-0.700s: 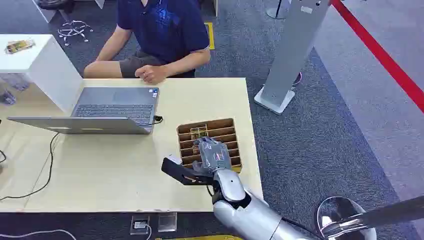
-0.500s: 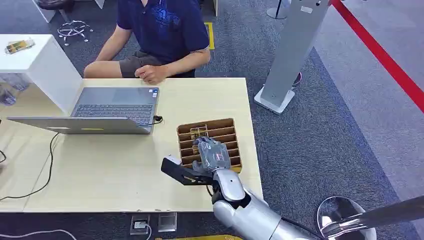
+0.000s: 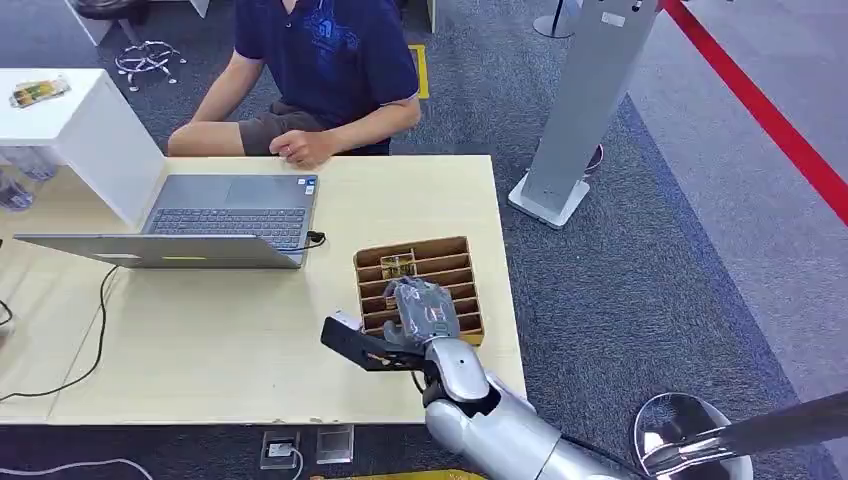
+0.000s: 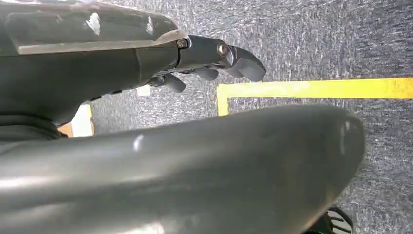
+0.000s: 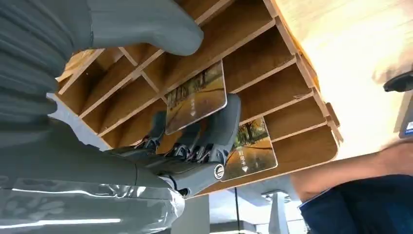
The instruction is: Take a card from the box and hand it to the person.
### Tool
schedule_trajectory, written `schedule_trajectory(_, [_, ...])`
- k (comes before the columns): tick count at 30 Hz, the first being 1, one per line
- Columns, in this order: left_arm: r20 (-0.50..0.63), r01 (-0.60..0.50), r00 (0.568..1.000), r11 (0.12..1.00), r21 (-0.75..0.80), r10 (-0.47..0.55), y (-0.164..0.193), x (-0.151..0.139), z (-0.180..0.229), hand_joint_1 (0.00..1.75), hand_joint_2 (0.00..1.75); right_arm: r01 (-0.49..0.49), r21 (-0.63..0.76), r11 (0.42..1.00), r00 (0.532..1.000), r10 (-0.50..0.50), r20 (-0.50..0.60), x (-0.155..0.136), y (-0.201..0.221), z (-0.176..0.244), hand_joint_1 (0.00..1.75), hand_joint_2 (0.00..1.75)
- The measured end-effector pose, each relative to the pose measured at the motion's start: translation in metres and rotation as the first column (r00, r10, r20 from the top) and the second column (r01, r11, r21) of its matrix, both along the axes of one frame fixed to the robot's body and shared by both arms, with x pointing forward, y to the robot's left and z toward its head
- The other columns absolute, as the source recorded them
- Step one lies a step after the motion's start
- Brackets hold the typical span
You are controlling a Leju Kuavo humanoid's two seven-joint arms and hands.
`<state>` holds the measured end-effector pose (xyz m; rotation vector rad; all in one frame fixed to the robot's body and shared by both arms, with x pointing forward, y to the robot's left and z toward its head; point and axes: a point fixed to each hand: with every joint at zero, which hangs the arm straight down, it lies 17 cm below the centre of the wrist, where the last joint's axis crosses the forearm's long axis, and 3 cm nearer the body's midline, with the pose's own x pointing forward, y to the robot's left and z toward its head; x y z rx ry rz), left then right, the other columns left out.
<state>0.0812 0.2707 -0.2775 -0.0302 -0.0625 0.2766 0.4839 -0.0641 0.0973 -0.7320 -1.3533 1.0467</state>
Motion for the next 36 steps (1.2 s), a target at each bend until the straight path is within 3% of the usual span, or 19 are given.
schedule_trajectory(11, [-0.003, -0.009, 1.000, 1.000, -0.005, 0.009, -0.001, 0.000, 0.000, 0.00, 0.00, -0.007, 0.009, 1.000, 1.000, 0.007, 0.022, 0.003, 0.006, 0.005, 1.03, 1.75])
schedule_trajectory(25, [-0.009, -0.026, 1.000, 1.000, 0.005, 0.026, 0.001, -0.001, 0.000, 0.00, 0.00, 0.007, -0.010, 1.000, 1.000, -0.007, 0.026, 0.006, 0.002, 0.006, 0.87, 1.75])
schedule_trajectory(36, [-0.011, -0.033, 0.999, 0.999, 0.005, 0.033, 0.001, -0.002, -0.001, 0.00, 0.00, 0.025, -0.025, 0.999, 0.999, -0.024, 0.038, 0.009, -0.005, 0.008, 0.98, 1.75])
